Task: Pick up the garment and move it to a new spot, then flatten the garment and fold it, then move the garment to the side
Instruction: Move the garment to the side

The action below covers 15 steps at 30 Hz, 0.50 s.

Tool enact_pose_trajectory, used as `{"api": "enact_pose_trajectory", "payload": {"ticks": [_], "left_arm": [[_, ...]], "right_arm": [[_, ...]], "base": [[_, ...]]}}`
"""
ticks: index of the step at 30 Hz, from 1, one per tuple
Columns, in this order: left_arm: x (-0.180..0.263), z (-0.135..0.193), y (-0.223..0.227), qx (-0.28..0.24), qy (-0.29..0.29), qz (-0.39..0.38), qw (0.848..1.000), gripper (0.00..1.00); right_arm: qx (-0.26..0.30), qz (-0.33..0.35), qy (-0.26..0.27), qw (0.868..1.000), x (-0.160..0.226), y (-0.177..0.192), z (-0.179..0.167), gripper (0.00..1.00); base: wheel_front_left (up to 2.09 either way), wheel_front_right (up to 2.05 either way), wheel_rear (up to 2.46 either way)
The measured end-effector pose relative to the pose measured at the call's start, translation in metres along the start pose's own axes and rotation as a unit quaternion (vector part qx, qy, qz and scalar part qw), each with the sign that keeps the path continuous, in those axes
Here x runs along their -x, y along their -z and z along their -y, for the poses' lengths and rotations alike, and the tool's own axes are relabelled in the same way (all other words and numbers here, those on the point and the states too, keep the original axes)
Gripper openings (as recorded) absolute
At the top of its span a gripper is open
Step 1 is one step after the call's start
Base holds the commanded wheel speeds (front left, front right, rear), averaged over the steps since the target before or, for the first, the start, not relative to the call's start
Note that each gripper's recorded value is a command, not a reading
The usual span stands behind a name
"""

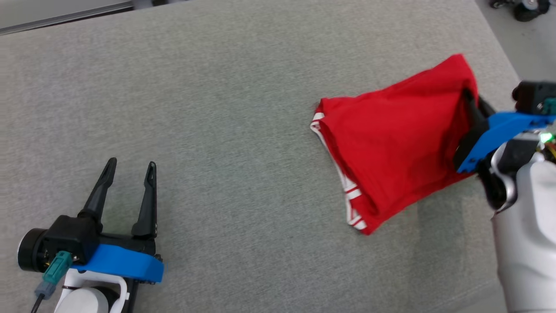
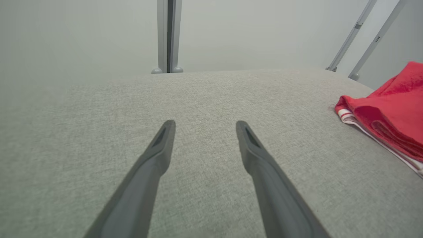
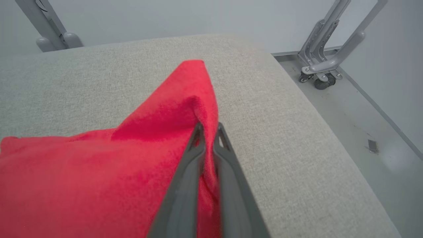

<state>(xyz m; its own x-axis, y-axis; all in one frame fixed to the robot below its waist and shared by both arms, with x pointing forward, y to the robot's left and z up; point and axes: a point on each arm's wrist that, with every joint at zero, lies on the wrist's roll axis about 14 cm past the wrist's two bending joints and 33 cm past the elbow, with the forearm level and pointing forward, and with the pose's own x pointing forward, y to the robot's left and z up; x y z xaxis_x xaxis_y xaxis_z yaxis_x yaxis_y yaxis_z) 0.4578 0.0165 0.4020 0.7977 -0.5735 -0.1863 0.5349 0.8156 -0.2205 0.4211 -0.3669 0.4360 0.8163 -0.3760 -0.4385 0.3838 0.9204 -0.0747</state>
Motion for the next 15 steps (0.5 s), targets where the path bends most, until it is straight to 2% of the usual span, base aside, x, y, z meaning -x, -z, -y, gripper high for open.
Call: {"api": "enact_pose_trajectory", "payload": {"ticks": [6,12,13,14,15], "left_arm": [[0.019,-0.021,-0.001,0.0,-0.038,0.0,0.999,1.0],[0.033,-0.033,0.006,0.006,-0.065,-0.007,0.998,1.0],[0.034,-0.035,0.007,0.007,-0.067,-0.008,0.998,1.0],[0.036,-0.036,0.007,0.008,-0.07,-0.008,0.998,1.0],[0.036,-0.036,0.008,0.009,-0.071,-0.008,0.997,1.0]], "right_arm": [[0.021,0.022,0.025,0.999,-0.024,-0.036,0.022,0.0],[0.04,0.021,0.059,0.997,-0.033,-0.042,0.048,0.0],[0.041,0.022,0.064,0.997,-0.033,-0.042,0.051,0.26],[0.042,0.024,0.067,0.997,-0.034,-0.042,0.051,0.83],[0.042,0.029,0.068,0.996,-0.035,-0.043,0.051,1.0]], "base": [[0.0,0.0,0.0],[0.0,0.0,0.0],[0.0,0.0,0.0],[0.0,0.0,0.0],[0.0,0.0,0.0]]}}
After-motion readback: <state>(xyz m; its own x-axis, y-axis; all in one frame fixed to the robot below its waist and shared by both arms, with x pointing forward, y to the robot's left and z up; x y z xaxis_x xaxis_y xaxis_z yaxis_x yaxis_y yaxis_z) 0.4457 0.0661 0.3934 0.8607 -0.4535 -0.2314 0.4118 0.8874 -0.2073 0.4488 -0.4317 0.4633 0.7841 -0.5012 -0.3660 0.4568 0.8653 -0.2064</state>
